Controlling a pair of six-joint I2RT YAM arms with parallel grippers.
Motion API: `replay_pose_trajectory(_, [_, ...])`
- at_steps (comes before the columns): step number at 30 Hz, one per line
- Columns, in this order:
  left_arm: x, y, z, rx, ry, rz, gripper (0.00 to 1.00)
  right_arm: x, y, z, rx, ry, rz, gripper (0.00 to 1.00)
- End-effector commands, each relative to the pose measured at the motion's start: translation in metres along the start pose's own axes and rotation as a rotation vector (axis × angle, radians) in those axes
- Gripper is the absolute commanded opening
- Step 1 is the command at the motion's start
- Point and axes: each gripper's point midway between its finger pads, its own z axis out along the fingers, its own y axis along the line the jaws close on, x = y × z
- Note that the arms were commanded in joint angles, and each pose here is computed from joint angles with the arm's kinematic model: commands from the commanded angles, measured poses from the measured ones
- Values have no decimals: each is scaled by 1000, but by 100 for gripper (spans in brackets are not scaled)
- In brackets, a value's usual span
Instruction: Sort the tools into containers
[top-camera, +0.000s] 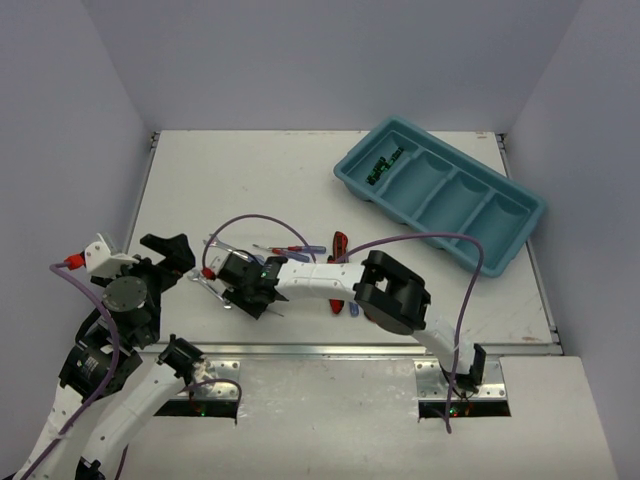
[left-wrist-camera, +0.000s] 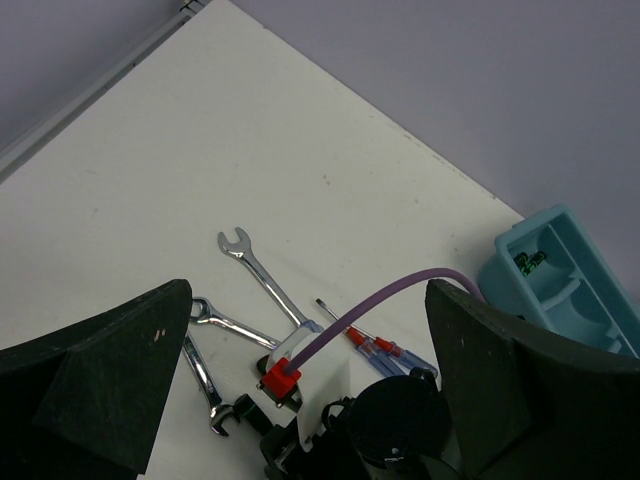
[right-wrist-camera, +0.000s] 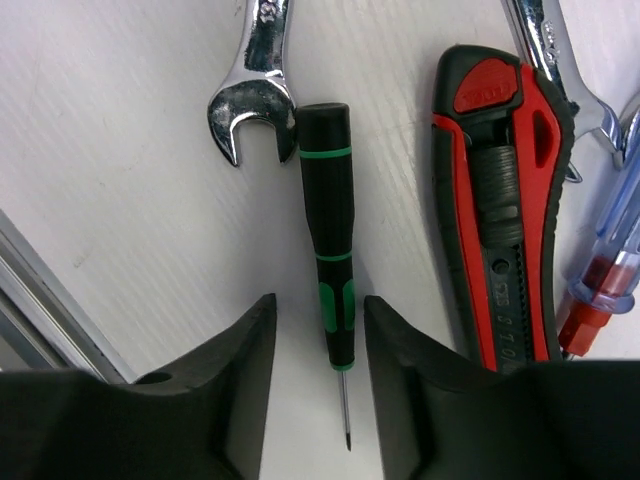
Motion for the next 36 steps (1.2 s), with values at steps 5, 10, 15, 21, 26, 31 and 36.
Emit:
replay_pose_trajectory(5, [-15, -1, -4, 7, -40, -33, 100, -11, 0, -6, 11, -44, -7, 5])
replay_pose_trajectory(10, [-14, -2, -4, 9, -37, -30, 100, -21, -1, -28, 9, -88, 12, 0])
replay_pose_trajectory(15, [-14, -2, -3, 8, -36, -29, 100, -45, -4, -75, -15, -186, 20, 0])
replay_pose_trajectory(21, [-12, -4, -3, 15, -29, -24, 100, -54, -109, -132, 109, -280, 284, 0])
replay_pose_trajectory(26, [-11, -5, -2, 21, -26, -17, 100, -47, -243, -179, 185, -430, 684, 0])
replay_pose_trajectory(31, [-7, -8, 0, 28, -12, -1, 100, -15, -394, -217, 239, -617, 1194, 0])
replay_pose_trajectory(36, [-4, -11, 2, 34, 0, 12, 100, 35, -502, -223, 550, -675, 1469, 0])
